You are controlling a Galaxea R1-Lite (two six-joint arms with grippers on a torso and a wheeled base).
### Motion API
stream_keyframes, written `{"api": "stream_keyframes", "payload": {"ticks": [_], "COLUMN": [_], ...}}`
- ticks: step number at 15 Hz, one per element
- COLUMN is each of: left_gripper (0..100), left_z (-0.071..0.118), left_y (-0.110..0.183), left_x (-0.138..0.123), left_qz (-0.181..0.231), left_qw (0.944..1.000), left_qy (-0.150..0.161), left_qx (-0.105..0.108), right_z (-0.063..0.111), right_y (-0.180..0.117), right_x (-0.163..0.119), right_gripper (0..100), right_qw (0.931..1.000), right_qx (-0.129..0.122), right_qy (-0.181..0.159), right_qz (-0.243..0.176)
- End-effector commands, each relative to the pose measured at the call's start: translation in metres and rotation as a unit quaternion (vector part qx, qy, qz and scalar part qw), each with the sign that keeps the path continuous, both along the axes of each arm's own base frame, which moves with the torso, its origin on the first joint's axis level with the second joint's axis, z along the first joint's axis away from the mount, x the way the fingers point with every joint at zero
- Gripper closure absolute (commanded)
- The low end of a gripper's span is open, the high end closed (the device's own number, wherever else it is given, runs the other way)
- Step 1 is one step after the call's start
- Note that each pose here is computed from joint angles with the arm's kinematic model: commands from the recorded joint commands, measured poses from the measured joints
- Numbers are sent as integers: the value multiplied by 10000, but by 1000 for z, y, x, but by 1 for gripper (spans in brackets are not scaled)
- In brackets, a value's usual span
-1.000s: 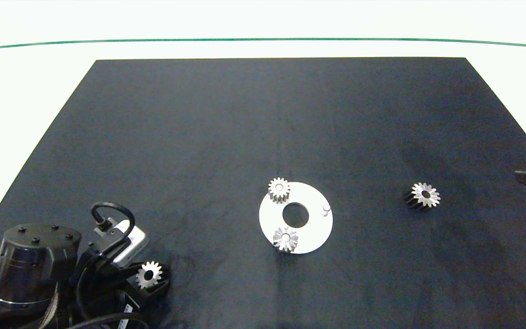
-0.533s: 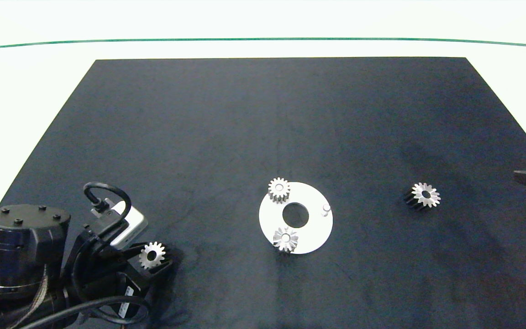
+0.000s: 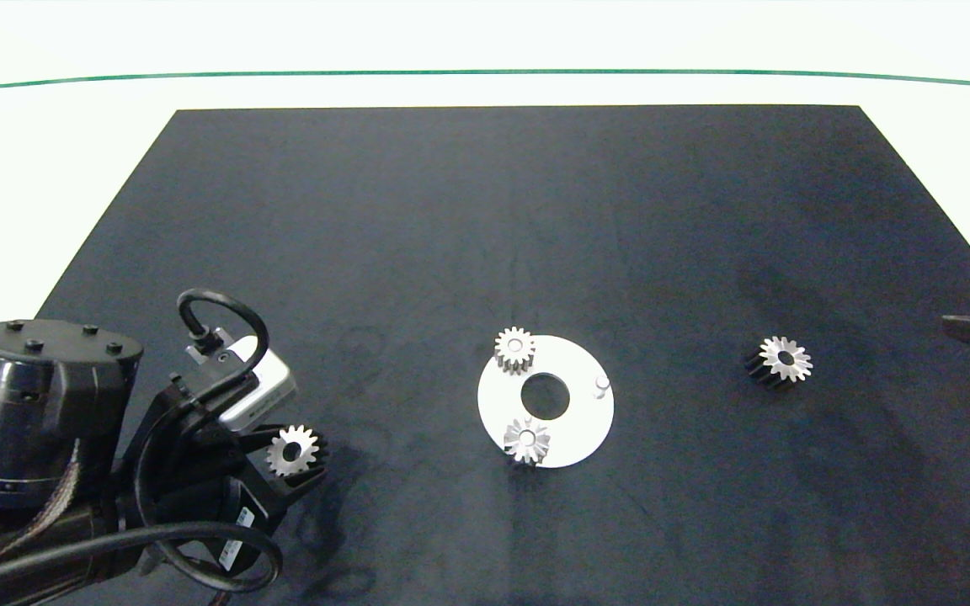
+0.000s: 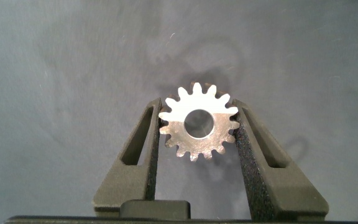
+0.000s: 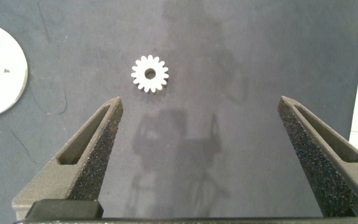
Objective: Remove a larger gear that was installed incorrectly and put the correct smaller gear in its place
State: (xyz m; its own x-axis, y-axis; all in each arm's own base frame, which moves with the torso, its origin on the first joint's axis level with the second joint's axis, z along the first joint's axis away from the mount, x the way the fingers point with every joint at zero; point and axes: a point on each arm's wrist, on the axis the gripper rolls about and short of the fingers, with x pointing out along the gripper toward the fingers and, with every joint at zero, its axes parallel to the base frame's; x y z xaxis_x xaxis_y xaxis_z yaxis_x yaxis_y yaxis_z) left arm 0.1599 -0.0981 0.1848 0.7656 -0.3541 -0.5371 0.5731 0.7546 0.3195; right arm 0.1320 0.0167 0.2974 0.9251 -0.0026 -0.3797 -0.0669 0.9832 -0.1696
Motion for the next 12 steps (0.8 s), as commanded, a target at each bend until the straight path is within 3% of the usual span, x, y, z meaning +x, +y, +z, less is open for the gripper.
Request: {"api": "stream_keyframes", "payload": {"ticks": [1, 3, 7, 12], "left_gripper": [84, 84, 84, 84], "left_z": [36, 44, 41, 43], "left_y": [-20, -30, -46, -95], "left_x": [-16, -18, -8, 8], "left_qz": [-446, -571, -650, -886], "left_qw": [9982, 9974, 9973, 9952], "left_qy": [-380, -443, -341, -357], "left_qx": [-79, -45, 69, 226], "right_z": [2, 6, 11, 16], "right_y": [0, -2, -4, -13], "right_x": [-1, -8, -21, -52], "right_gripper": [0, 0, 0, 0], "right_qw": [10000, 9998, 9992, 9973], "right_qx": [13, 46, 97, 113], "right_qy": [-42, -171, -376, -630], "right_qz": [1, -12, -58, -347]}}
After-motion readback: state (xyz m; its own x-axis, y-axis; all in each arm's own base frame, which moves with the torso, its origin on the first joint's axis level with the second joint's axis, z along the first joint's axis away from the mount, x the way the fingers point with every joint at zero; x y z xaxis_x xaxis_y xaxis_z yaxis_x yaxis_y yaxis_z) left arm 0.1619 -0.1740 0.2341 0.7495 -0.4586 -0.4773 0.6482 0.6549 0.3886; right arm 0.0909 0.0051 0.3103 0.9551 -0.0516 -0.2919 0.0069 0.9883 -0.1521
